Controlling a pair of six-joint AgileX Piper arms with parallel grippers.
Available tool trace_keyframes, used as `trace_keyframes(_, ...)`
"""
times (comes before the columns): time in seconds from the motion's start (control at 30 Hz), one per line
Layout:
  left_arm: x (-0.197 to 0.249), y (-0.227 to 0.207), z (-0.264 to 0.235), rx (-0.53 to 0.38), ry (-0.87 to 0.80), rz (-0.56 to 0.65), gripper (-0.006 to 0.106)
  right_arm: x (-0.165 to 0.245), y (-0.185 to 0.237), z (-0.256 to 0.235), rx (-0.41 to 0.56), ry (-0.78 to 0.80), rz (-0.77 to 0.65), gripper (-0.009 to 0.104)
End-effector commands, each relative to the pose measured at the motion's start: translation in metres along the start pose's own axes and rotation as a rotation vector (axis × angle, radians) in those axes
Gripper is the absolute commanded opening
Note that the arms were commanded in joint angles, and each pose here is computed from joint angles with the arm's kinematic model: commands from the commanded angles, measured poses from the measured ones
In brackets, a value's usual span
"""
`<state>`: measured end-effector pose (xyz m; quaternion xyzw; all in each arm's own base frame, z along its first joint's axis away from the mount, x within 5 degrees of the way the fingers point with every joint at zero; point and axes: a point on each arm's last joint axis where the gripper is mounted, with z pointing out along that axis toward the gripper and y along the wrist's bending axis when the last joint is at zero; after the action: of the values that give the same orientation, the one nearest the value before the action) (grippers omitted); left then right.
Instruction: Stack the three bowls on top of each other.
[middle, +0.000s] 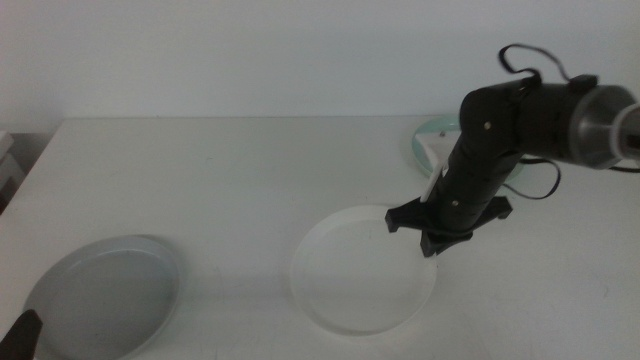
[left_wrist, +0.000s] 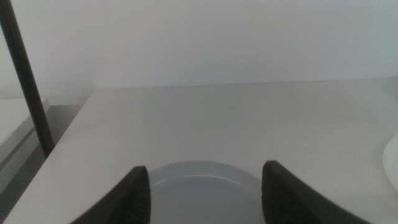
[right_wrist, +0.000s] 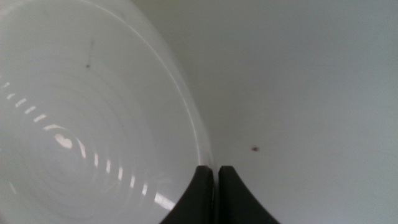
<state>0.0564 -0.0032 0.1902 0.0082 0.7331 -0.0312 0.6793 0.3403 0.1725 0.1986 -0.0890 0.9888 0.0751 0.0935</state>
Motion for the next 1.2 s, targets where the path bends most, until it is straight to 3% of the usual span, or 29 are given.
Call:
trace_keyframes(0.0,-0.01,-0.001,-0.002,0.011,-0.097,-0.019,0.061,-0.009,0.006,-0.017,-0.025,-0.071,-0.002,-0.001)
trace_keyframes(0.33,-0.01,-0.001,-0.002,0.011,-0.097,-0.019,0.061,-0.013,0.004,0.007,-0.013,-0.063,-0.011,0.002)
trace_keyframes(0.4,-0.01,-0.001,-0.002,0.011,-0.097,-0.019,0.061,-0.013,0.004,0.009,-0.014,-0.057,-0.005,0.006)
trace_keyframes(0.6,-0.01,-0.001,-0.002,0.011,-0.097,-0.019,0.061,-0.013,0.004,0.004,-0.018,-0.065,0.006,0.033)
trace_keyframes(0.8,-0.01,-0.001,-0.002,0.012,-0.098,-0.019,0.061,-0.017,-0.002,-0.044,-0.03,-0.207,0.008,0.055)
trace_keyframes(0.97,-0.01,-0.001,-0.002,0.012,-0.098,-0.019,0.061,-0.021,-0.029,-0.099,0.03,-0.368,0.076,0.056)
trace_keyframes(1.17,-0.01,-0.001,-0.002,0.012,-0.098,-0.019,0.061,-0.049,-0.081,-0.125,0.123,-0.446,0.167,0.056)
